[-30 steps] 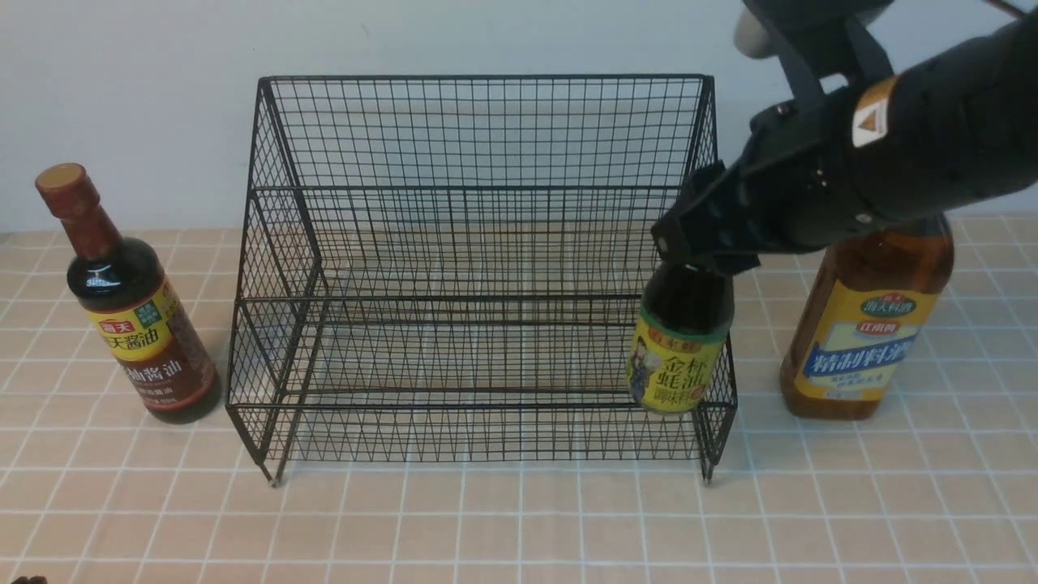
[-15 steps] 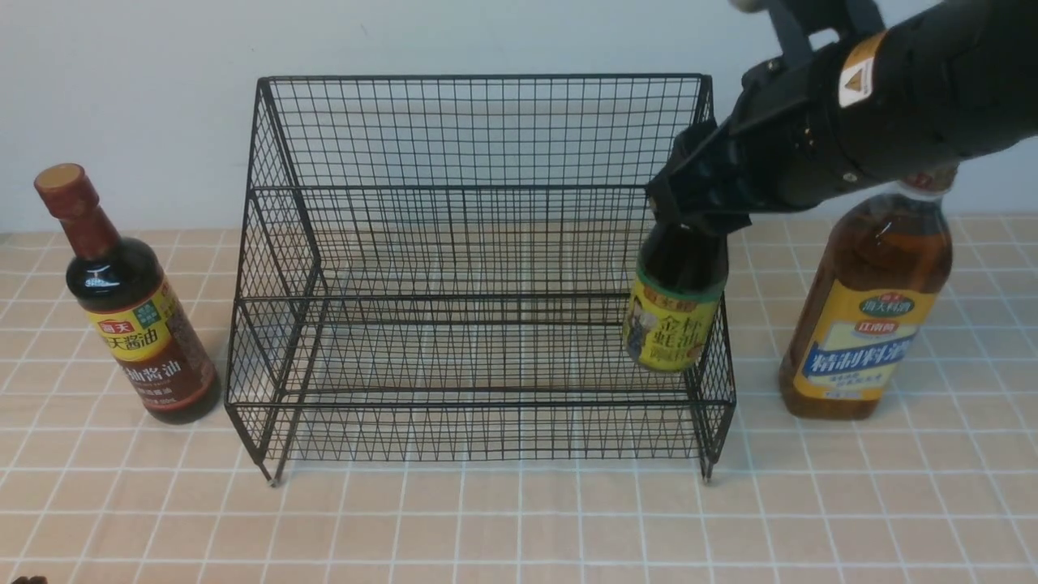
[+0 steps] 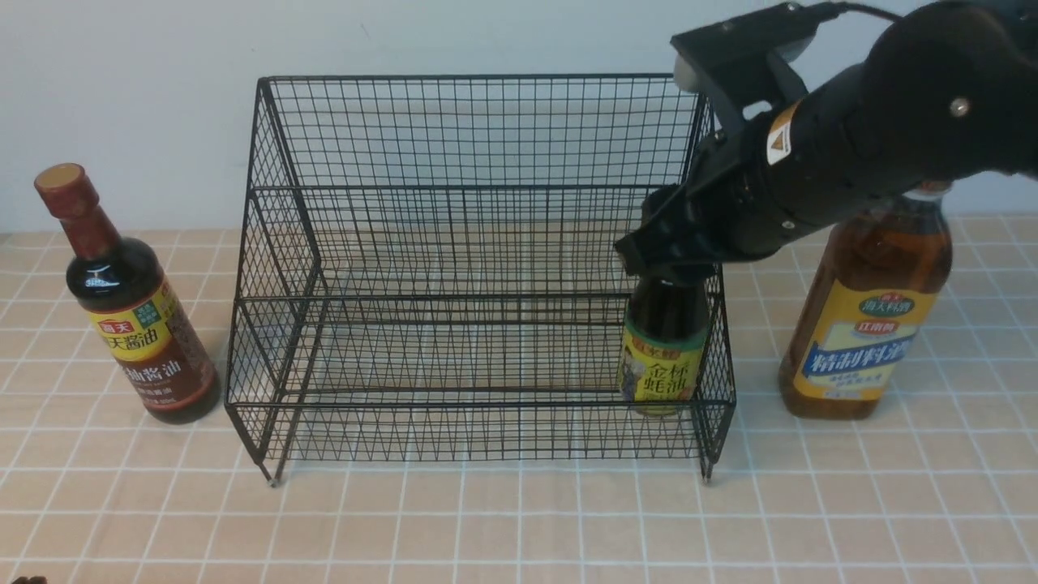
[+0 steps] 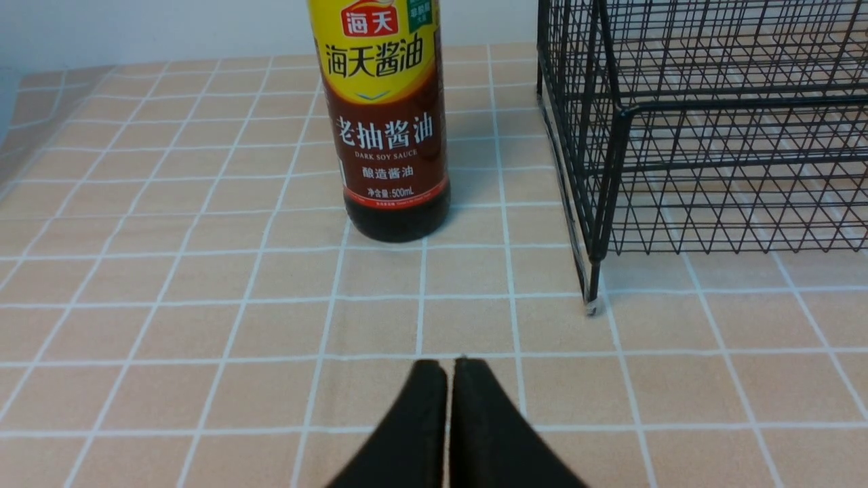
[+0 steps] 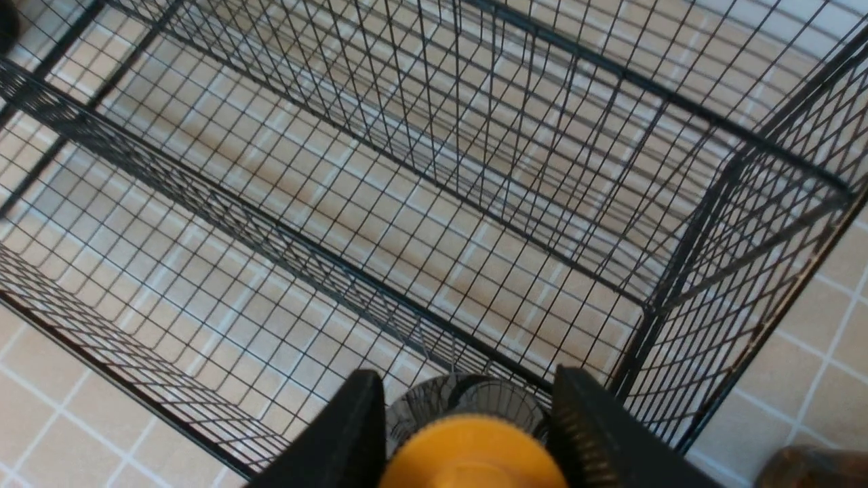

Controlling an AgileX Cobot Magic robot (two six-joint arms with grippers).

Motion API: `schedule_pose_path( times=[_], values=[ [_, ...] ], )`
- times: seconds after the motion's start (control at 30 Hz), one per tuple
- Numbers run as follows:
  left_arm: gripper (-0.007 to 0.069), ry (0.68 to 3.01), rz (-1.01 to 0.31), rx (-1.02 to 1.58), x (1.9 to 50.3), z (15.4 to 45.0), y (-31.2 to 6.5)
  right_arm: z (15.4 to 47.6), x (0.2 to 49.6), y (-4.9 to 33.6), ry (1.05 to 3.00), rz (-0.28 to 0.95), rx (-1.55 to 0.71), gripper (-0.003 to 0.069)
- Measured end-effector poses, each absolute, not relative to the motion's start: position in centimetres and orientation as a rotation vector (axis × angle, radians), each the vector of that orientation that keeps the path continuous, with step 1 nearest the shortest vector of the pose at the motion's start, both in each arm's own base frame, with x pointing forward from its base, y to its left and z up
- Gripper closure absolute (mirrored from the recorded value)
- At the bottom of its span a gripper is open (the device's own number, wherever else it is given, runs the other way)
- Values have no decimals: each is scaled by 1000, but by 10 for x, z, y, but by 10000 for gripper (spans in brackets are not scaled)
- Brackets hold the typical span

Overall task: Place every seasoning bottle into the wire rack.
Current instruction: Use the right arm to put the condiment bottle back on the shelf, then use the right arm to grab the condiment bottle closest to it

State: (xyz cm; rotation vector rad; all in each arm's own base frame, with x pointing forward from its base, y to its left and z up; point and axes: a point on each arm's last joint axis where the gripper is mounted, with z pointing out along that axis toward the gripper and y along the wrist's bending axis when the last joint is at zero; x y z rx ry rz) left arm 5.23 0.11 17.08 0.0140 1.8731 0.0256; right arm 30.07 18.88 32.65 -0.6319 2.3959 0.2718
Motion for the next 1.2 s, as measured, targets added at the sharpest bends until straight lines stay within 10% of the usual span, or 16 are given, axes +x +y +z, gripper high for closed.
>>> schedule_pose_path(
  times=[0.37,0.53,0.7,1.2],
  values=[
    [632,1873,26,14,52,171,1,300,307,202,2478,256,-678,356],
    [632,1873,26,14,52,171,1,307,303,200,2465,265,-673,214],
    [632,1873,26,14,52,171,1,327,294,192,2424,257,-671,83],
    [632,1873,26,14,52,171,1,432,246,105,2094,-123,-329,68]
  ],
)
